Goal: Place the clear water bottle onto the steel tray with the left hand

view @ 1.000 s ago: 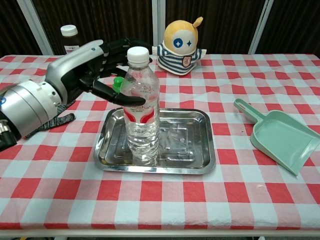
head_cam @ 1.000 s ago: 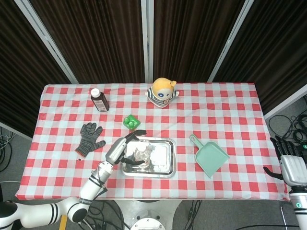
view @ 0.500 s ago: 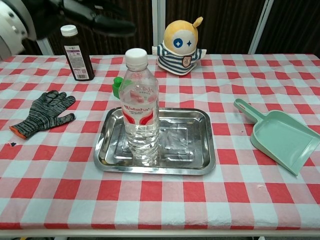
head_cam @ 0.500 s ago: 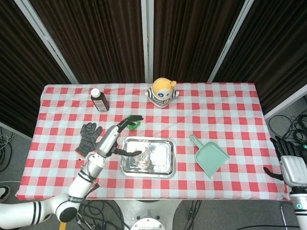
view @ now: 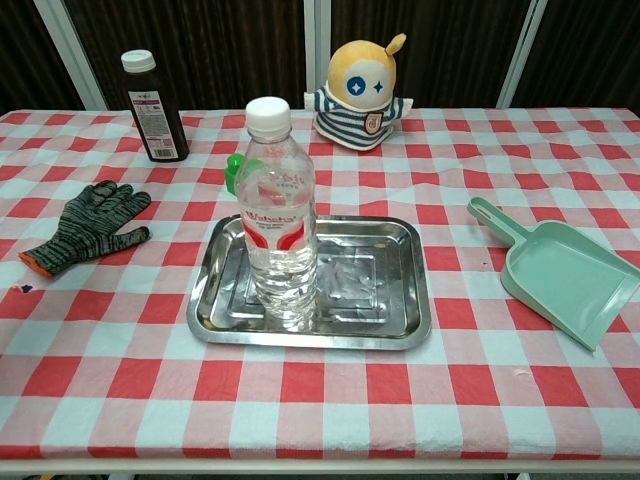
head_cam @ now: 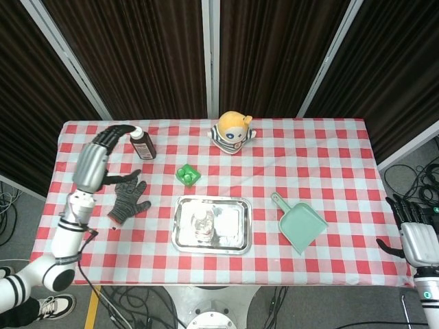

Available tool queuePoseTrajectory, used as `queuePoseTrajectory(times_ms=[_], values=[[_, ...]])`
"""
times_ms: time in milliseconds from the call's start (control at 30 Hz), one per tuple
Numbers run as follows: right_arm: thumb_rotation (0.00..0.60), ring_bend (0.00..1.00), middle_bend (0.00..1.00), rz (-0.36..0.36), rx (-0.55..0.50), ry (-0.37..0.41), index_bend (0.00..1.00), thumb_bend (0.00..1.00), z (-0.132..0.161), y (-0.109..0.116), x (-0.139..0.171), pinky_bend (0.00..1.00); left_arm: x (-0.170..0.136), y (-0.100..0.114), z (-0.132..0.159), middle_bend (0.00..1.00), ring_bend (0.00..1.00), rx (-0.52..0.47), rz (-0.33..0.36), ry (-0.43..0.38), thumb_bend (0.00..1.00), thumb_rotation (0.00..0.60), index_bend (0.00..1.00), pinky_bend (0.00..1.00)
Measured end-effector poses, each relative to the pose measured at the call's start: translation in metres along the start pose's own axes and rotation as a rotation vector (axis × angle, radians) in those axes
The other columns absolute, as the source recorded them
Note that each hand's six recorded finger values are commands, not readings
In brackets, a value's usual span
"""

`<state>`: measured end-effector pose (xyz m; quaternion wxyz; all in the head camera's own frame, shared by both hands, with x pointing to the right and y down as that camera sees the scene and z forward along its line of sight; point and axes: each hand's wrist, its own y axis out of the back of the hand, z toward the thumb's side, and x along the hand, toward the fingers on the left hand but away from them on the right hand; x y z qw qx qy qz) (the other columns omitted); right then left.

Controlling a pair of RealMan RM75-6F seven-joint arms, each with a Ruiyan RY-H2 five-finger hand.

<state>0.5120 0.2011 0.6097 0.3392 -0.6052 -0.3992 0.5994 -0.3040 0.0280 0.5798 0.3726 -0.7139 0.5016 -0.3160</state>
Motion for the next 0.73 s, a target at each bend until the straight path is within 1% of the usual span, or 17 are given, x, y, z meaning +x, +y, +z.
queuePoseTrajectory(times_ms=[33,67,133,167,267,367,467,600,733], values=[[0.6,0.0,0.0,0.001,0.002,0.001,0.0,0.12,0.0,-0.001,0.0,0.0,-0.005,0.007,-0.013,0.32,0.21,0.062,0.006,0.011,0.17,0.6,0.28,0.27],[0.6,0.0,0.0,0.003,0.003,0.002,0.0,0.12,0.001,-0.001,0.0,0.0,-0.013,0.017,-0.029,0.3,0.21,0.146,0.003,0.027,0.17,0.6,0.29,0.27],[0.6,0.0,0.0,0.003,0.007,0.004,0.0,0.12,0.002,-0.002,0.0,0.0,-0.029,0.027,-0.05,0.27,0.21,0.262,-0.025,0.051,0.14,0.6,0.29,0.27],[0.6,0.0,0.0,0.002,0.008,0.006,0.0,0.12,0.002,-0.001,0.0,0.0,-0.043,0.033,-0.061,0.26,0.21,0.33,-0.051,0.068,0.13,0.6,0.29,0.26],[0.6,0.0,0.0,0.001,0.009,0.012,0.0,0.12,0.003,0.0,0.001,0.0,-0.082,0.043,-0.08,0.25,0.2,0.443,-0.111,0.119,0.1,0.6,0.29,0.25],[0.6,0.0,0.0,-0.006,0.01,0.015,0.0,0.12,0.004,0.002,0.002,0.0,-0.119,0.048,-0.087,0.25,0.2,0.46,-0.146,0.181,0.09,0.6,0.29,0.24],[0.6,0.0,0.0,-0.005,0.014,0.018,0.0,0.12,0.005,0.002,0.002,0.0,-0.145,0.055,-0.089,0.25,0.2,0.482,-0.152,0.234,0.08,0.6,0.29,0.24],[0.6,0.0,0.0,-0.003,0.018,0.019,0.0,0.12,0.005,0.001,0.002,0.0,-0.173,0.063,-0.092,0.26,0.2,0.489,-0.157,0.29,0.07,0.6,0.29,0.24],[0.6,0.0,0.0,-0.006,0.019,0.02,0.0,0.12,0.006,0.001,0.002,0.0,-0.189,0.064,-0.095,0.26,0.2,0.475,-0.166,0.326,0.07,0.6,0.29,0.24]])
